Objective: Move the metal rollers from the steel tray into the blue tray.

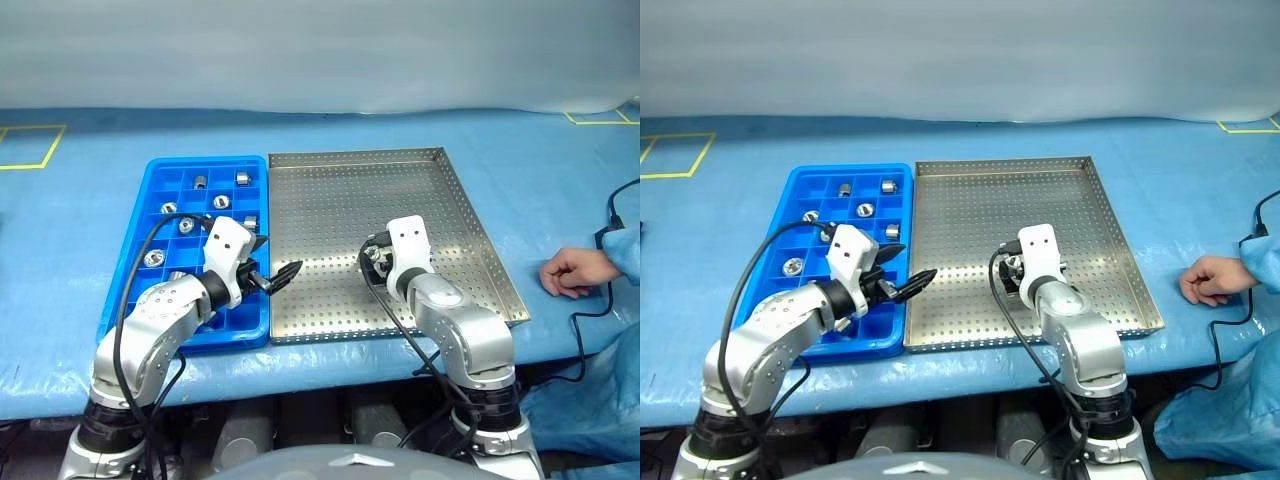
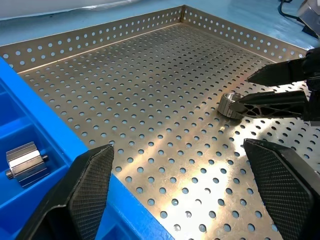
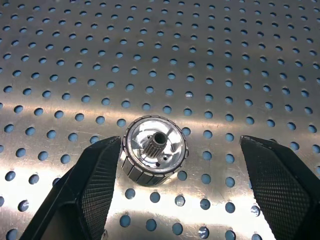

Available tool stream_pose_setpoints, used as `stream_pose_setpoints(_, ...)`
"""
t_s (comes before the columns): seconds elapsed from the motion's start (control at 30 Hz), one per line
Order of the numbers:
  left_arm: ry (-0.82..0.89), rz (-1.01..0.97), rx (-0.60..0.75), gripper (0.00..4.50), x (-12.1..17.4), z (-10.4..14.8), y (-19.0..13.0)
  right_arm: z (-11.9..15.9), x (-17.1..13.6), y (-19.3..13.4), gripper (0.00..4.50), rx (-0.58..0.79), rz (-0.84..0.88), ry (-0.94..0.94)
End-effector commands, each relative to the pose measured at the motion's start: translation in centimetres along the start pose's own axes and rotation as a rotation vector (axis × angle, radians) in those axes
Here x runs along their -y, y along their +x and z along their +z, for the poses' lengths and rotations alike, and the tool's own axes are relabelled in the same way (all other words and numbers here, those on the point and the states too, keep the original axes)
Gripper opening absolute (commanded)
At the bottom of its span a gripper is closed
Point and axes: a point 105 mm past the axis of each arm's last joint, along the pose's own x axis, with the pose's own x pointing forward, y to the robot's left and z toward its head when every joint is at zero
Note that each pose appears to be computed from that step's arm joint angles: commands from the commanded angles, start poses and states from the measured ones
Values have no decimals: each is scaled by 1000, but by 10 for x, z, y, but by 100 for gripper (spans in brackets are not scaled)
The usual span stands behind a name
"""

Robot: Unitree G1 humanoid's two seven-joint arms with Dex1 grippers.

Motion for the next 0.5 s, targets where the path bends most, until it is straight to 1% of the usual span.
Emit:
stream_pose_setpoints(0.03, 13, 9, 31, 450, 1, 7, -3, 6, -1, 2, 402, 19, 5, 28)
stream_pose_setpoints(0.13, 4, 27, 27, 450, -1, 4, -6, 4, -5, 5, 342, 9, 24, 43)
stream_pose_setpoints(0.2, -1, 43, 24, 450, -2, 2, -8, 5, -5, 6, 278, 5, 27, 43)
stream_pose_setpoints(0.33, -8, 69, 23, 450, -4, 1, -12, 9, -10, 8, 278, 25, 65, 33)
stream_pose_setpoints(0.37, -11, 78, 23, 450, -4, 0, -14, 11, -11, 8, 245, 32, 72, 27)
stream_pose_setpoints(0.4, -12, 83, 22, 450, -5, 0, -15, 13, -12, 9, 225, 36, 75, 22)
stream_pose_setpoints(0.43, -13, 94, 21, 450, -5, -1, -17, 16, -14, 9, 191, 47, 84, 16)
stream_pose_setpoints(0.47, -14, 101, 20, 450, -5, -2, -18, 18, -16, 10, 168, 55, 89, 13)
stream_pose_setpoints(0.5, -20, 117, 23, 450, -6, -2, -21, 22, -23, 9, 168, 66, 129, -1)
